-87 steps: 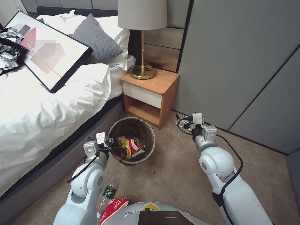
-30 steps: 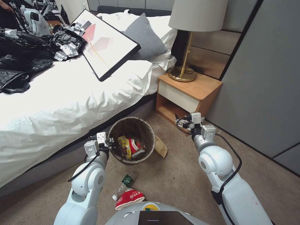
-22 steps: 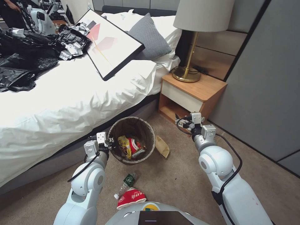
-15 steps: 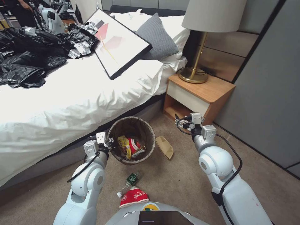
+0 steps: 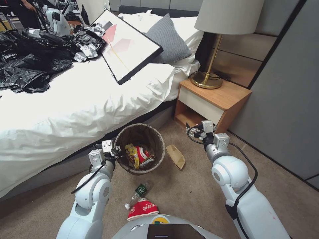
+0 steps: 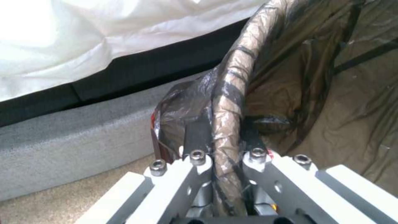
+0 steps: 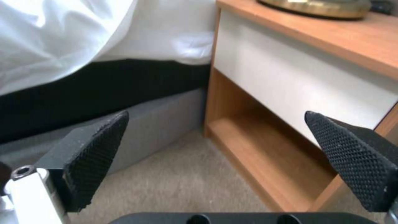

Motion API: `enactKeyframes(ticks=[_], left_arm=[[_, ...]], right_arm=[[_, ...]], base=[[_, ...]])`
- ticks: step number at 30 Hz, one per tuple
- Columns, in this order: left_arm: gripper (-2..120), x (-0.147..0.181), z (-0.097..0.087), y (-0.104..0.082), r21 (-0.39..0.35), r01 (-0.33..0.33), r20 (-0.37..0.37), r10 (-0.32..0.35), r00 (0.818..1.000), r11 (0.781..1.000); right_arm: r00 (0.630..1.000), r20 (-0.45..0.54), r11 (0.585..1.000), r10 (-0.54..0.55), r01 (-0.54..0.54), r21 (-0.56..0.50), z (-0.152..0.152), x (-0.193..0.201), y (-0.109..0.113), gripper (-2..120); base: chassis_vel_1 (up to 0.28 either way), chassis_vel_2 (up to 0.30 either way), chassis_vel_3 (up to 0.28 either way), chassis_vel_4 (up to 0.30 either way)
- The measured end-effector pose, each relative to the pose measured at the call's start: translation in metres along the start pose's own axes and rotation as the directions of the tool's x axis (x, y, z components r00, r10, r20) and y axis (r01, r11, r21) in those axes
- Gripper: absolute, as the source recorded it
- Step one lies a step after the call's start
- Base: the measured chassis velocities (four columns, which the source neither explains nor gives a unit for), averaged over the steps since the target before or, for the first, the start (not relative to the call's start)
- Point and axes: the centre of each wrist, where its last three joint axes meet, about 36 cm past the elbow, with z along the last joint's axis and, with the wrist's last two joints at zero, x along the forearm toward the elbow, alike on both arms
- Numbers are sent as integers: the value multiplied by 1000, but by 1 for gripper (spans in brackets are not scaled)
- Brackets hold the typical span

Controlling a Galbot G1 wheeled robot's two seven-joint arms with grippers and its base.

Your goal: Pick up the trash bin, then pick up the garbage from the floor and place it into the trash bin.

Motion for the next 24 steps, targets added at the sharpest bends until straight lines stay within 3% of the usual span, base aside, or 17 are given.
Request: enactKeyframes(ticks=[6, 15, 24], left_arm=[[2, 1, -1, 0, 0, 0, 3, 0, 1000, 1000], [2, 1, 0, 1, -3, 2, 1, -2, 1000, 1000], [2, 1, 0, 1, -3, 3, -1, -3, 1000, 1000]], right_arm=[[992, -104, 997, -73, 69, -38, -9, 6, -3, 100], [982, -138, 992, -129, 127, -22, -5, 8, -11, 100], [961, -206, 982, -185, 190, 5, 17, -7, -5, 100]], base=[[0, 0, 0, 0], [0, 0, 0, 0], [0, 0, 0, 0]])
